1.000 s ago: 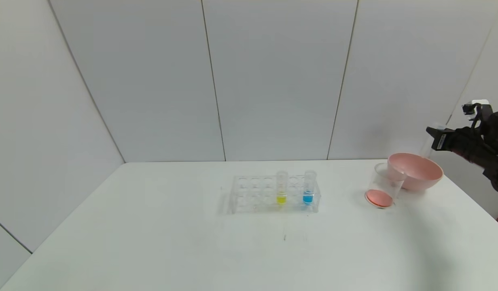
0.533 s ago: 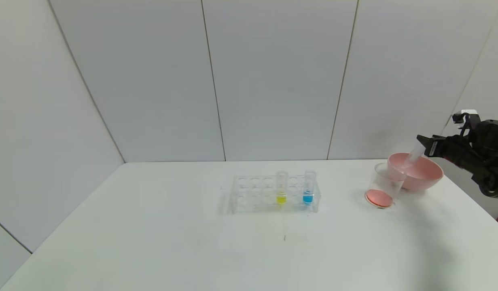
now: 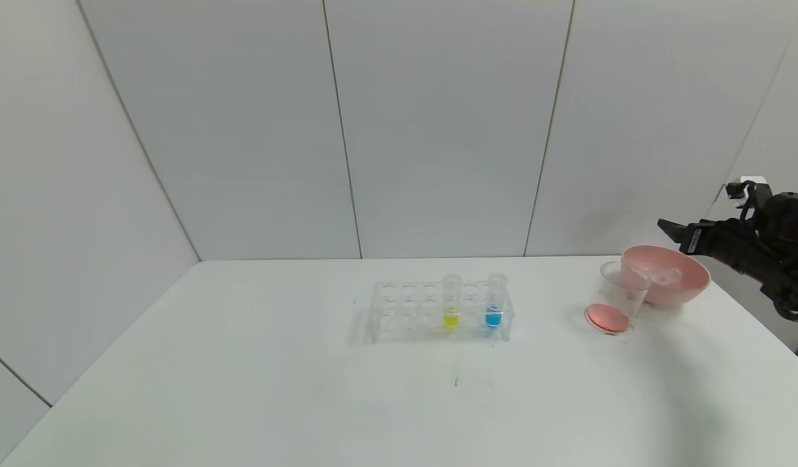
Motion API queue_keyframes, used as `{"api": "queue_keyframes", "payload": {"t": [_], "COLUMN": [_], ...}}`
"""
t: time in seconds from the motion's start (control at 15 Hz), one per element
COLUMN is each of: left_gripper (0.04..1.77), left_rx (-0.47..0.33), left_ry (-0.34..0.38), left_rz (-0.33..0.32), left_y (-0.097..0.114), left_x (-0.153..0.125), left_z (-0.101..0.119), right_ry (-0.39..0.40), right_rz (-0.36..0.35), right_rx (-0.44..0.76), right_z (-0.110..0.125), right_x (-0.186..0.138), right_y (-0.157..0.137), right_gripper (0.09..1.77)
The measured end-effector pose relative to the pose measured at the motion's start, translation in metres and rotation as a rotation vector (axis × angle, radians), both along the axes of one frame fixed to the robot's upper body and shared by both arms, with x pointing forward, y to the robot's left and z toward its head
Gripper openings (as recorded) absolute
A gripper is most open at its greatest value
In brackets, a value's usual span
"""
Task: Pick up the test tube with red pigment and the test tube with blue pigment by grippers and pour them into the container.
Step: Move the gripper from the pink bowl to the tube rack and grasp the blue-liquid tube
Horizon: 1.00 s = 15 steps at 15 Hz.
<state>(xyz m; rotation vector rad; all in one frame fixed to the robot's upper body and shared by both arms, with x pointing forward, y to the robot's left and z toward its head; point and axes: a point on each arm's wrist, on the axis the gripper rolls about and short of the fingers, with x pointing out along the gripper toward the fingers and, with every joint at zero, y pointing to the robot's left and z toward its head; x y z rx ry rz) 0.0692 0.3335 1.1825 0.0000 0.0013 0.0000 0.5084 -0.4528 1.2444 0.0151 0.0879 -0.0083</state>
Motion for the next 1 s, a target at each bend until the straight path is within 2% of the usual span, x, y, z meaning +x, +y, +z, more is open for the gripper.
{"api": "queue_keyframes", "payload": {"t": [0.27, 0.67, 0.8, 1.0], "left_gripper": [1.76, 1.76, 1.76, 1.76], "left_rx": [0.0, 0.0, 0.0, 0.0], "left_ry": [0.0, 0.001, 0.001, 0.001], "left_rz": [0.0, 0.0, 0.0, 0.0], "left_y": [0.0, 0.0, 0.0, 0.0], "left_x": [0.0, 0.0, 0.0, 0.0], "left_z": [0.0, 0.0, 0.0, 0.0], "right_ry": [0.056, 0.143, 0.142, 0.087], "right_rz": [0.046, 0.057, 0.074, 0.1], "right_rx": [0.048, 0.055, 0.061, 0.06], "right_z": [0.004, 0.008, 0.007, 0.008], "right_x": [-0.041, -0.132, -0.159, -0.192], "right_y": [0.037, 0.119, 0.151, 0.198], "right_gripper": [1.52, 1.62, 1.64, 1.67]}}
